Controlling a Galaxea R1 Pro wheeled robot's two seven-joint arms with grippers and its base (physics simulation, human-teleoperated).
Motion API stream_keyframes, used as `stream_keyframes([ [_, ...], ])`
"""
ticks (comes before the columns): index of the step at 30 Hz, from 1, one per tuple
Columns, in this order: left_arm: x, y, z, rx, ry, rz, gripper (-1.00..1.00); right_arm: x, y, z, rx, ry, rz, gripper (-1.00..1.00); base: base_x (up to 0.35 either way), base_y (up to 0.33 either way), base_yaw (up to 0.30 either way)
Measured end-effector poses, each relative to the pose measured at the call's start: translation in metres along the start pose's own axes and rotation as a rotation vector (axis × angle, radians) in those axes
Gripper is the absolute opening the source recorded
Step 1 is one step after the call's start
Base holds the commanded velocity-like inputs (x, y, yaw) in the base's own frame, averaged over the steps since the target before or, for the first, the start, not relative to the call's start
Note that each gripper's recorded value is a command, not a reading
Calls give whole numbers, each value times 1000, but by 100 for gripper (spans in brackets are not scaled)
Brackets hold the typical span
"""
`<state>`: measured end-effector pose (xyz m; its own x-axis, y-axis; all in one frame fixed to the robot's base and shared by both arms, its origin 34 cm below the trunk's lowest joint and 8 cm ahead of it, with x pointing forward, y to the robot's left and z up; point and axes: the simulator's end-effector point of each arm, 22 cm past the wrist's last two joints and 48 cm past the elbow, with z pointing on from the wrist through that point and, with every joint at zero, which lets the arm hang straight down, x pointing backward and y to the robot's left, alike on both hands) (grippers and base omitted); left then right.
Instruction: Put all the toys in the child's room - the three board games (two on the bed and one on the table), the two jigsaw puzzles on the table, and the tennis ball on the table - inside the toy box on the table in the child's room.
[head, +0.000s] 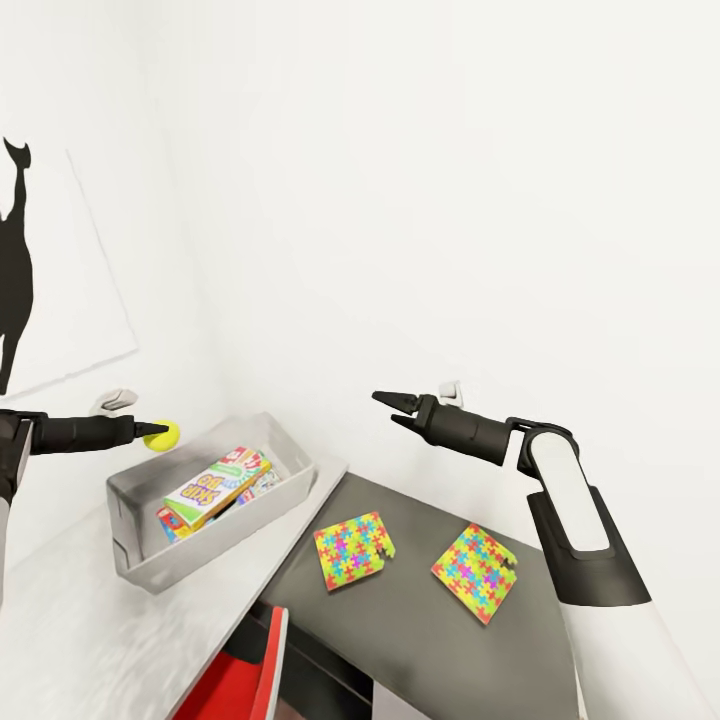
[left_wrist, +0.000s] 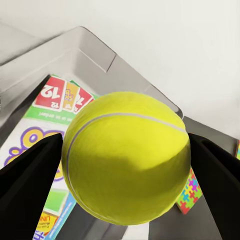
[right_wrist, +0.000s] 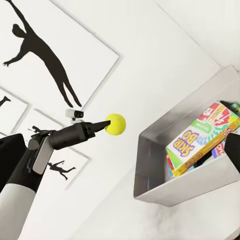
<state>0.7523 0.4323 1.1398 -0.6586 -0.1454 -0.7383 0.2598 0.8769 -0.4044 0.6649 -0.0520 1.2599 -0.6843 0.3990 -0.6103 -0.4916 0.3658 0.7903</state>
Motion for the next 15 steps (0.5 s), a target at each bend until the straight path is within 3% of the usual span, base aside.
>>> stream_keyframes([
  [15, 0, 0, 0, 1, 1, -2, -100, 2, 2, 1, -2, 6, -5, 100, 1, 3, -1],
])
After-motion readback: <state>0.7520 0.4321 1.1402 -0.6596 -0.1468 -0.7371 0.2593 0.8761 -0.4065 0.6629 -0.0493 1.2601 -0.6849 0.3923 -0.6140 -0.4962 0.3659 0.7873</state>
